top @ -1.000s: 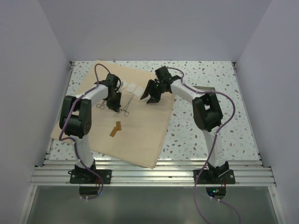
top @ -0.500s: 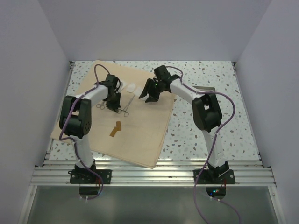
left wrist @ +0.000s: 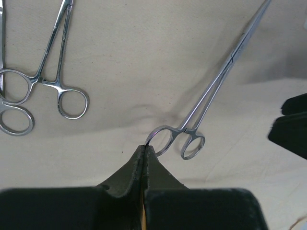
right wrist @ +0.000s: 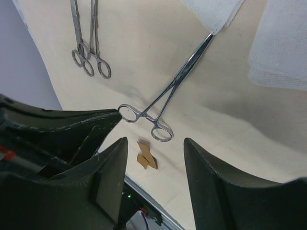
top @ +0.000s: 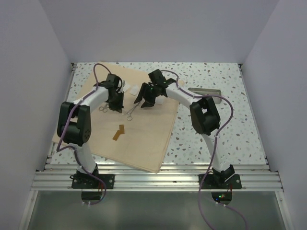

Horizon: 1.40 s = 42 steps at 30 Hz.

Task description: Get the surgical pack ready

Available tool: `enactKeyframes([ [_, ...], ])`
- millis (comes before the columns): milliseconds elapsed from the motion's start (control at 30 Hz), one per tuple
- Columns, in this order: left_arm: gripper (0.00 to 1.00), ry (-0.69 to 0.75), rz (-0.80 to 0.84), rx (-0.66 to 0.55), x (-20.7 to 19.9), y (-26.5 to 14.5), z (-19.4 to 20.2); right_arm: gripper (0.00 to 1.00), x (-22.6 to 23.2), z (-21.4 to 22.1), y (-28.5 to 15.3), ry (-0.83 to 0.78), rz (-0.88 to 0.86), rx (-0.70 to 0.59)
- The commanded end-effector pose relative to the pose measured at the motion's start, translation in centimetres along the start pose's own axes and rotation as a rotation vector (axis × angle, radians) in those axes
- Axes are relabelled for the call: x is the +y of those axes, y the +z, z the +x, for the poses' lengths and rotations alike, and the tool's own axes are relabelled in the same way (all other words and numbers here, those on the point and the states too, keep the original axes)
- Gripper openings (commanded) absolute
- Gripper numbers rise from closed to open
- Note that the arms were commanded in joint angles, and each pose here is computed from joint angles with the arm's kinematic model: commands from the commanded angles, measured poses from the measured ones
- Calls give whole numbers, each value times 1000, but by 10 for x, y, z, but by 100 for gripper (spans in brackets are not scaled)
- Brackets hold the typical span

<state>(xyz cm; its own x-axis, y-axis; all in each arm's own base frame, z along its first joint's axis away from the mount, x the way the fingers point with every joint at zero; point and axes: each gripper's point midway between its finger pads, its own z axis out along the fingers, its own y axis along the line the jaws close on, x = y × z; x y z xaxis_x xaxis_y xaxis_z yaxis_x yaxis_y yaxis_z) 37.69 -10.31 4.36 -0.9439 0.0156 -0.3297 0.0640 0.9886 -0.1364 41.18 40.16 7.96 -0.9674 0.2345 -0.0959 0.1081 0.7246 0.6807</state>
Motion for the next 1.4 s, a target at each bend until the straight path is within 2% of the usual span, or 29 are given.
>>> enactKeyframes([
  [0, 0, -30, 46, -50, -11, -23, -7, 53, 11, 8, 2, 36, -14, 14],
  [400, 0, -40, 86, -65, -17, -31, -2, 53, 5, 17, 31, 154, 5, 30],
  [500, 0, -36, 62, -59, -13, -28, 0, 54, 2, 13, 29, 121, 38, 7],
  [533, 2, -34, 58, -54, -12, -25, 0, 54, 0, 14, 26, 118, 55, 4],
  [633, 19, -34, 38, -45, -8, -18, -2, 54, -3, 15, 21, 109, 68, -5],
  [700, 23, -33, 30, -41, -7, -11, -4, 55, -5, 13, 20, 100, 74, -12],
  [733, 28, -35, 24, -38, -5, -8, -4, 54, -6, 14, 20, 98, 78, -12],
  [933, 34, -28, 18, -14, -3, 13, -2, 54, -5, 16, 15, 89, 77, -11],
  [1067, 34, -29, -2, 10, 2, 27, 3, 54, -4, 16, 18, 90, 70, -10],
  [1367, 27, -36, -18, 38, 6, 38, 13, 54, -4, 13, 20, 85, 68, -7],
])
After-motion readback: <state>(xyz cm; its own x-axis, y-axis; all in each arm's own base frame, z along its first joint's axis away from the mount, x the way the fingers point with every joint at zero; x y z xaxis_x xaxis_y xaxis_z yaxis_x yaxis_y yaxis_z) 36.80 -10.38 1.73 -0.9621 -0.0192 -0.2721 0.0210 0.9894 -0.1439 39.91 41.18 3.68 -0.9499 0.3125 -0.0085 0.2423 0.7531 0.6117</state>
